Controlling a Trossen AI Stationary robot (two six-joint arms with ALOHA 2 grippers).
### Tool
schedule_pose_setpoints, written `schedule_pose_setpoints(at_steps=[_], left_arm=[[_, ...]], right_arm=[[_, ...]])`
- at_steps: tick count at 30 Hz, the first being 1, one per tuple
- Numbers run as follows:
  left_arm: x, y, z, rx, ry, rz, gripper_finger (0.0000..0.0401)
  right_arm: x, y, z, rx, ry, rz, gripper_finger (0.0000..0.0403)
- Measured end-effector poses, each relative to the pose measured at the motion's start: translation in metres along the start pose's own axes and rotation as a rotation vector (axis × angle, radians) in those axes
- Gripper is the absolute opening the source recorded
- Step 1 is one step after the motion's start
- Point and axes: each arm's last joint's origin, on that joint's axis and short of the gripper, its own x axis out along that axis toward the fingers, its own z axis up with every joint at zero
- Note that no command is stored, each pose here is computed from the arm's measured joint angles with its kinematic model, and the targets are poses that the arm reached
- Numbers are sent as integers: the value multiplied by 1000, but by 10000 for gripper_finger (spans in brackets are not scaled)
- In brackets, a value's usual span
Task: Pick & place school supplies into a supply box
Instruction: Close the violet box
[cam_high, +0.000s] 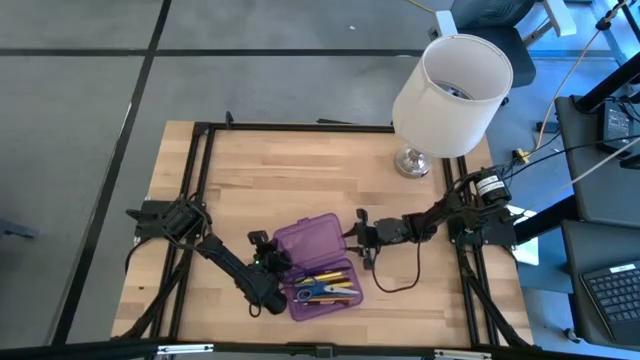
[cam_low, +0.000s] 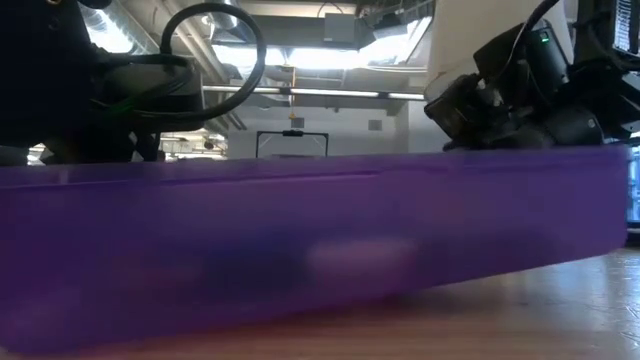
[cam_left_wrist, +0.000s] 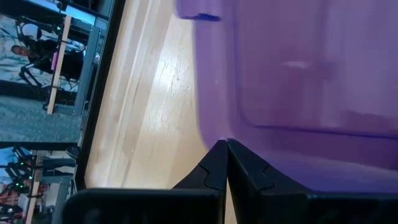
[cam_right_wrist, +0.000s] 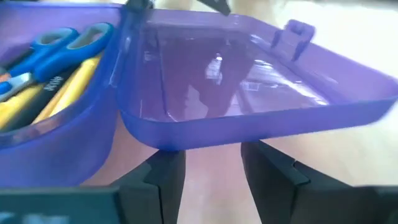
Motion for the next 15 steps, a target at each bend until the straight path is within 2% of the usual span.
schedule_pose_setpoints(at_steps=[3, 11, 15], left_arm=[[0, 0, 0, -2, 10, -3, 3], [0, 0, 0, 4, 14, -2, 3], [0, 2, -2, 46, 23, 14, 3]], right_arm=[[0, -1, 0, -90, -2, -33, 161], [0, 3, 1, -307, -3, -24, 161], [-1, 8, 6, -387, -60, -21, 162]])
